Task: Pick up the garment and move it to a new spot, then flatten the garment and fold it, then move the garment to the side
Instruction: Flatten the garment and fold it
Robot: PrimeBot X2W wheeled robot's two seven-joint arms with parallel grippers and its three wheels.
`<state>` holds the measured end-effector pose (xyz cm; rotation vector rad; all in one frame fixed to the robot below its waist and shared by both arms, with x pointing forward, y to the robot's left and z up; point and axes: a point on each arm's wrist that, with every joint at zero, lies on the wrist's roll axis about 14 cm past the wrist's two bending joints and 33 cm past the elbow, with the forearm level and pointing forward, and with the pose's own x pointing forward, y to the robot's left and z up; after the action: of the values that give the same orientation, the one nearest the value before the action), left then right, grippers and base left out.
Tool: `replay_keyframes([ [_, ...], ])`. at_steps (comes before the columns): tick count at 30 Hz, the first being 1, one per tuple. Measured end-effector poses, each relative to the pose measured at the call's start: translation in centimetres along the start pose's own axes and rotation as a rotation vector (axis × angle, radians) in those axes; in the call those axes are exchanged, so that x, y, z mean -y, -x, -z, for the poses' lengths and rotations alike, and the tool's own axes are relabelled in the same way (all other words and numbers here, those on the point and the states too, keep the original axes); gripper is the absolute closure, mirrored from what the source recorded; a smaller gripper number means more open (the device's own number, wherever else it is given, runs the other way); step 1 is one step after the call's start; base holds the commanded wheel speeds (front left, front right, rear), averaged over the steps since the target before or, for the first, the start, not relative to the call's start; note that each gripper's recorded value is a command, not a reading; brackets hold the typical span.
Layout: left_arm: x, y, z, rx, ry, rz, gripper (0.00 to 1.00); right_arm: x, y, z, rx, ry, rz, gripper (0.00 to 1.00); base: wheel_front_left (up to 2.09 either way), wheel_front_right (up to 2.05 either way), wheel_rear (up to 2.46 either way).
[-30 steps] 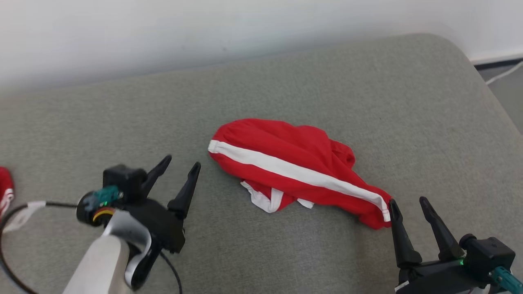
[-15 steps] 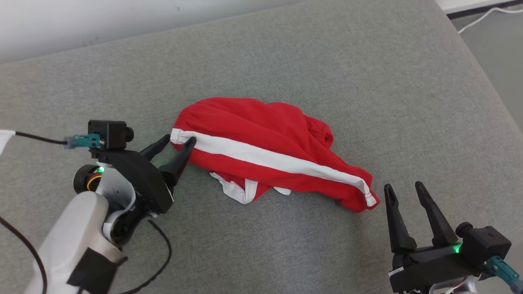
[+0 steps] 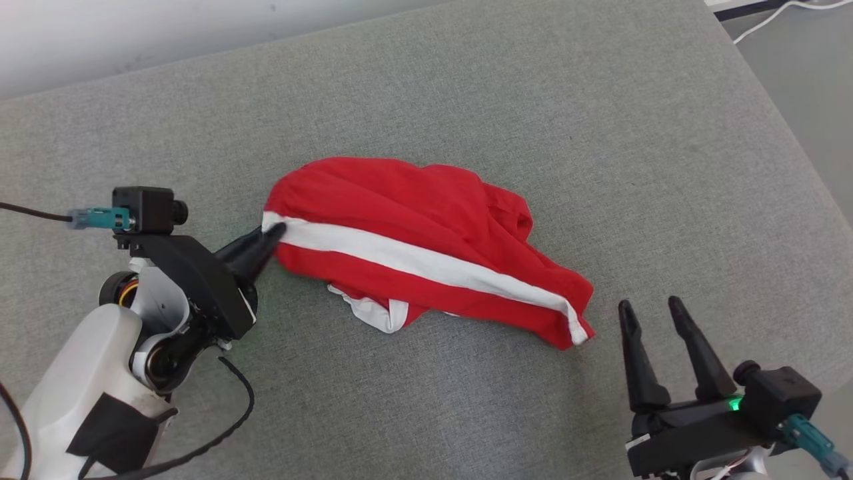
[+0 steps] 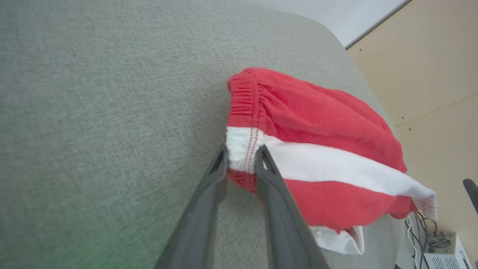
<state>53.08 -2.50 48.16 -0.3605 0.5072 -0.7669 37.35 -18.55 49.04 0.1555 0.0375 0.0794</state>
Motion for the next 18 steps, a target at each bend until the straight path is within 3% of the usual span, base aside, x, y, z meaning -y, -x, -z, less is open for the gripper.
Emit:
replay_keyframes([
  [10, 0.4, 0.2, -0.5, 0.018, -0.005, 0.021, 1.00, -3.9, 0.7, 3.5, -0.152, 0.013, -0.152, 0.00, 0.00, 0.00, 0.00],
  [15, 0.5, 0.1, -0.4, 0.022, -0.002, 0.028, 1.00, -4.2, 0.2, 4.8, -0.208, 0.057, -0.191, 0.00, 0.00, 0.00, 0.00],
  [17, 0.6, 0.1, -0.3, 0.022, 0.000, 0.031, 1.00, -3.7, 0.0, 5.6, -0.239, 0.073, -0.187, 0.60, 0.00, 0.00, 0.00],
  [18, 0.7, 0.1, -0.5, 0.032, 0.003, 0.034, 1.00, -3.5, 0.0, 5.8, -0.247, 0.076, -0.182, 0.99, 0.00, 0.00, 0.00],
])
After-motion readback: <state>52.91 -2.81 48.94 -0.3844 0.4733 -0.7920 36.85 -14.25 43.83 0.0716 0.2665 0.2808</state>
